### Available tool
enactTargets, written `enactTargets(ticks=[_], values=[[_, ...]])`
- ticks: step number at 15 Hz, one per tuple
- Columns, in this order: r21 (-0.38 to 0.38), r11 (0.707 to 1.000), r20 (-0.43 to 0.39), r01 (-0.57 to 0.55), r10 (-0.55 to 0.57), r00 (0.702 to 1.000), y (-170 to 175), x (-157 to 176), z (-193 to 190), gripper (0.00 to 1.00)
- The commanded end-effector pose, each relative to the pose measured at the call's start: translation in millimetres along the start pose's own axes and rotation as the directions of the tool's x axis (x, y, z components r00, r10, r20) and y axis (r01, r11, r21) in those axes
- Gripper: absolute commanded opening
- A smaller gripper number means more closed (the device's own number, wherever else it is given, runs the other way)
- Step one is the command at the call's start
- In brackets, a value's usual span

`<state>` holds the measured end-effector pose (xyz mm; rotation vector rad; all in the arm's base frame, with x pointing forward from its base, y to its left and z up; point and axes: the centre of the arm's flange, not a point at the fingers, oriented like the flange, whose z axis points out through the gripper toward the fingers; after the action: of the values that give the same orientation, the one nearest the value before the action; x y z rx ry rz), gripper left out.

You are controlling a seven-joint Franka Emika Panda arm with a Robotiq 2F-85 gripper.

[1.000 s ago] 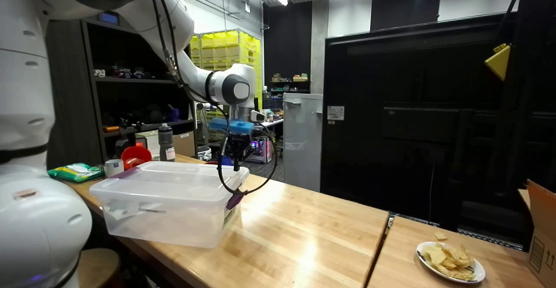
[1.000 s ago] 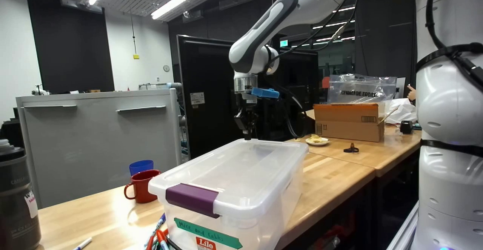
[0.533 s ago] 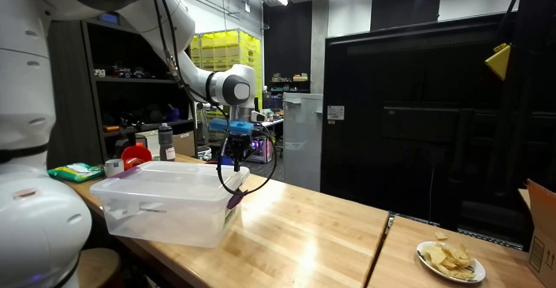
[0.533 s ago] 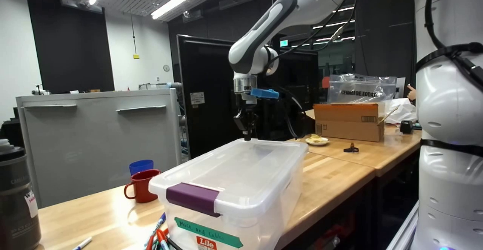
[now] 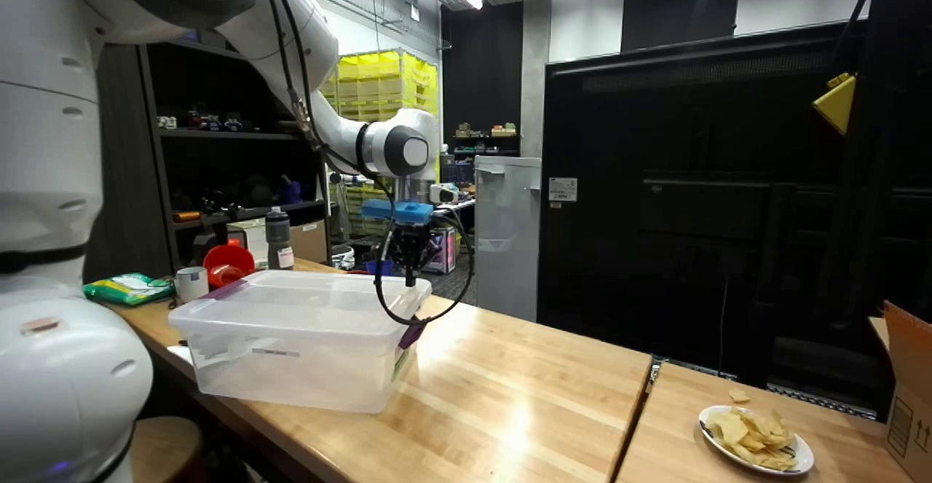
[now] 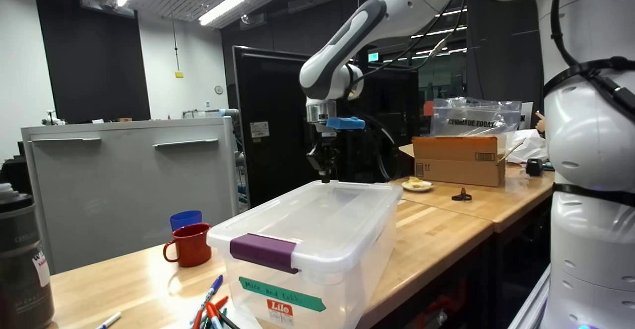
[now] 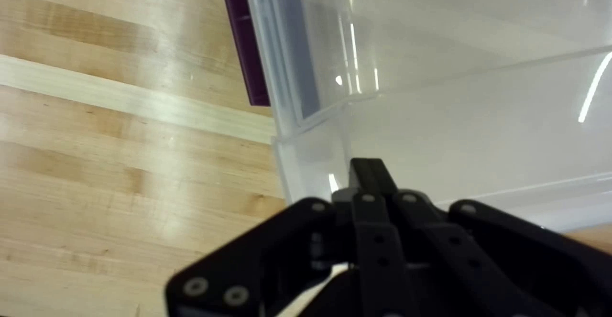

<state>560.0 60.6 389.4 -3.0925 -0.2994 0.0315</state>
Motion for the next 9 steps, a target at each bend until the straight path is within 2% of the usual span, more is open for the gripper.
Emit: enactTargets(ticks=[1, 9], values=[[-0.031, 0.998, 0.005, -0.056, 0.056, 0.998, 19.0, 17.5, -0.4, 0.00], [-0.067, 0.989, -0.023, -0.131, 0.130, 0.991, 51.4, 32.9, -16.0, 0.00]])
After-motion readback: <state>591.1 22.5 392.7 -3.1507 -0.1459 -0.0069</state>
